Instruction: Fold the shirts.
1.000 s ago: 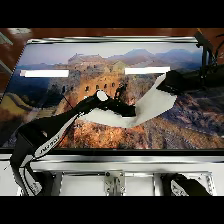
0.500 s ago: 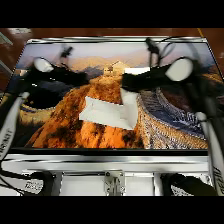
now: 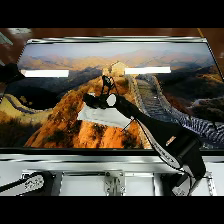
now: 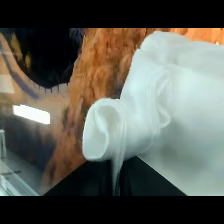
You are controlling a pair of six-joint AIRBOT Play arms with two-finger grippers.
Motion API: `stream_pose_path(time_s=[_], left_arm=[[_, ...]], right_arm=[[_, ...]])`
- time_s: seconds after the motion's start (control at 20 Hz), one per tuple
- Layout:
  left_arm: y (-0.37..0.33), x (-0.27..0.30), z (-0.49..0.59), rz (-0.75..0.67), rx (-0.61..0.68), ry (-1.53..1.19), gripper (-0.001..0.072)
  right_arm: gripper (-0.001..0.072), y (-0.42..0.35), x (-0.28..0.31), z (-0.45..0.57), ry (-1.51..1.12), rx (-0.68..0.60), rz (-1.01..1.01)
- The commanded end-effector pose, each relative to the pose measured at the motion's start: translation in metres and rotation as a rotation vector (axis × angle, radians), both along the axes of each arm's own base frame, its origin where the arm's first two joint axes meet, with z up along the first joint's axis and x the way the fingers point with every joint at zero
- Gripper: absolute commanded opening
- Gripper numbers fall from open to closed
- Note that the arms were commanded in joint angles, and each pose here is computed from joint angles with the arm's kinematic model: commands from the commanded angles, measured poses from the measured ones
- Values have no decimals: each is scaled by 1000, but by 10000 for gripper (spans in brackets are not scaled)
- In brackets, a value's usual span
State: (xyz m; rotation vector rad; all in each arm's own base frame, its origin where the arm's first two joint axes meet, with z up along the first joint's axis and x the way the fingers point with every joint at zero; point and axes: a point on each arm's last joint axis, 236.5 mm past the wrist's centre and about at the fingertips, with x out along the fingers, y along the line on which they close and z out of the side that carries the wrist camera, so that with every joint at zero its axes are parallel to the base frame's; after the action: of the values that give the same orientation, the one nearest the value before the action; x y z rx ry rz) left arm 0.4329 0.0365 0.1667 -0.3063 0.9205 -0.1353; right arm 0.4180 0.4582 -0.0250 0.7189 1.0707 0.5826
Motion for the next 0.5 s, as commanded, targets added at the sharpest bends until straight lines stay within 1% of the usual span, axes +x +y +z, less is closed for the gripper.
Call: stream_pose_path(time_s=[0.0,0.05,0.15,0.25,0.35,0.4,0.45], left_arm=[[3,-7,-8,14,2,9,37],[-2,-7,-16,6,-1,21,37],[-7,-12,-32,-16,-4,55,38],[-8,-14,-40,-22,-6,73,37],[-8,-15,-40,-25,-5,73,38],[-8,-15,-40,-25,-4,73,38],[-8,-15,-40,-25,-4,73,38]], right_arm=[[446,16,4,-10,45,67,-51],[559,13,0,-8,67,62,-16],[562,-4,-14,-5,91,12,120],[562,-50,-20,-5,115,-105,234],[561,-123,-19,-5,148,-285,289],[562,-169,-18,-7,175,-404,291],[577,-228,-20,-11,229,-560,280]])
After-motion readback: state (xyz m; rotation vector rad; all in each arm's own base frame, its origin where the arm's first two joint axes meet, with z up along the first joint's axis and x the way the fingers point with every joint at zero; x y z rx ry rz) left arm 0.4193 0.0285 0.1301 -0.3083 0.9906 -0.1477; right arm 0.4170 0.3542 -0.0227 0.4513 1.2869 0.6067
